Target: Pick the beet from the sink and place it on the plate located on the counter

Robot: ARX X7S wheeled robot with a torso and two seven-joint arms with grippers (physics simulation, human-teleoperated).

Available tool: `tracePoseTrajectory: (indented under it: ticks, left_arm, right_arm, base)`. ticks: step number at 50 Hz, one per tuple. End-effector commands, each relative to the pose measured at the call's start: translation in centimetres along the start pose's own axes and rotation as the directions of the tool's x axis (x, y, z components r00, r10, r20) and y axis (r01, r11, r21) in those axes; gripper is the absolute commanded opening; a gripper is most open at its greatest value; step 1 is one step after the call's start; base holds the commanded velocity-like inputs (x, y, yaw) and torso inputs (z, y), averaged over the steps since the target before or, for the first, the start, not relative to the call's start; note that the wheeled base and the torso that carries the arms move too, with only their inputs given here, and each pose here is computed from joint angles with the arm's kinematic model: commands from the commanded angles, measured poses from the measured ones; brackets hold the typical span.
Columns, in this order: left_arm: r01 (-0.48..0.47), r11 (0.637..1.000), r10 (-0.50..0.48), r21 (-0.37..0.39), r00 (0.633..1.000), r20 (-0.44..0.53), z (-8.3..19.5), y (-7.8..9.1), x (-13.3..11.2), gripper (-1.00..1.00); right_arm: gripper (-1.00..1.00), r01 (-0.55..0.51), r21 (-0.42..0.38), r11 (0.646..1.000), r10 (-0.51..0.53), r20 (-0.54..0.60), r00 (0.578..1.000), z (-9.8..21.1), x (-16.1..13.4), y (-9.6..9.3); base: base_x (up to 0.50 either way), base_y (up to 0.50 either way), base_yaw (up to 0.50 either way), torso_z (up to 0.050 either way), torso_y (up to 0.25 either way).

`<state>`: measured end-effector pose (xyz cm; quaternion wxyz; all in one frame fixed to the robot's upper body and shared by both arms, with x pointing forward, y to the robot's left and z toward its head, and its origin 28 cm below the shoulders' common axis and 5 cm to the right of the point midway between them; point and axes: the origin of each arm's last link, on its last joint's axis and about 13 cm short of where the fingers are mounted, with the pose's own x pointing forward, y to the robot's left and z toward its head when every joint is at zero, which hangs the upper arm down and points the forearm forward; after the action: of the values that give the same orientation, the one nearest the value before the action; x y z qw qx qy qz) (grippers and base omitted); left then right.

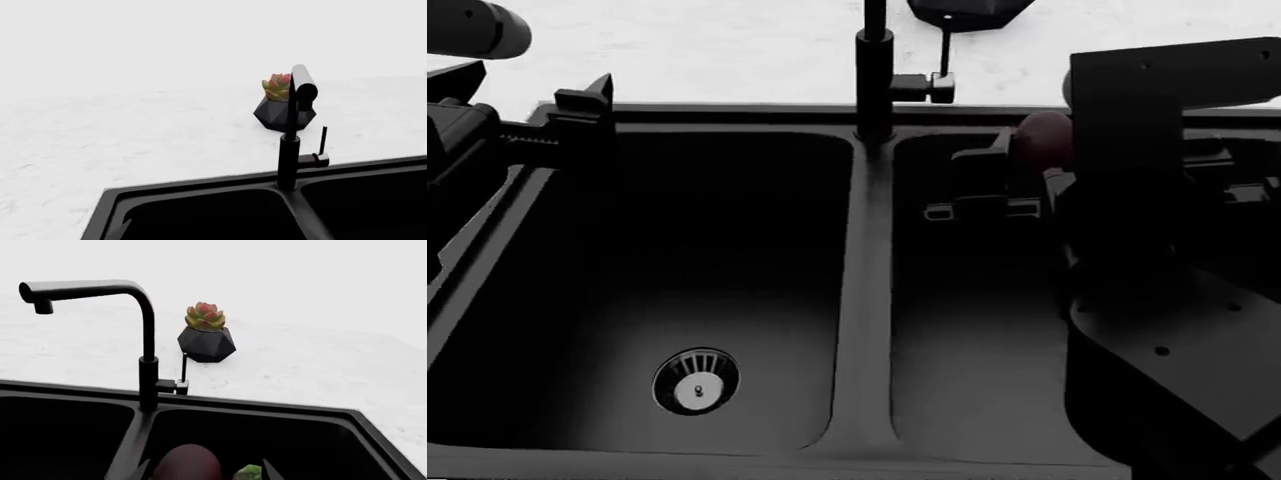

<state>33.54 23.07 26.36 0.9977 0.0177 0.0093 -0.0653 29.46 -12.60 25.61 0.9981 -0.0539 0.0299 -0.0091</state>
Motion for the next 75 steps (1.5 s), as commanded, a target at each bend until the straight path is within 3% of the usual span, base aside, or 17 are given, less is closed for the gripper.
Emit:
tracePoseTrajectory:
  ticks: [1,75]
  left_arm:
    - [0.000,1.000,0.000,0.000,1.000,0.001,-0.01,0.00,-0.12,1.00]
    - [0.000,1.000,0.000,0.003,1.000,-0.004,-0.56,-0.02,0.01,1.00]
  right_arm:
    - [-1.00,0.001,-0.008,1.000,-0.001,0.004,1.000,-0.02,-0.25,-0.21]
    - [-1.00,-0.003,-0.007,1.000,0.003,0.003,1.000,-0.01,-0.56,-0.24]
  base:
    - [0.00,-0.50,0.00,0.000,0.000]
    - [0.00,-0.50,0.00,0.000,0.000]
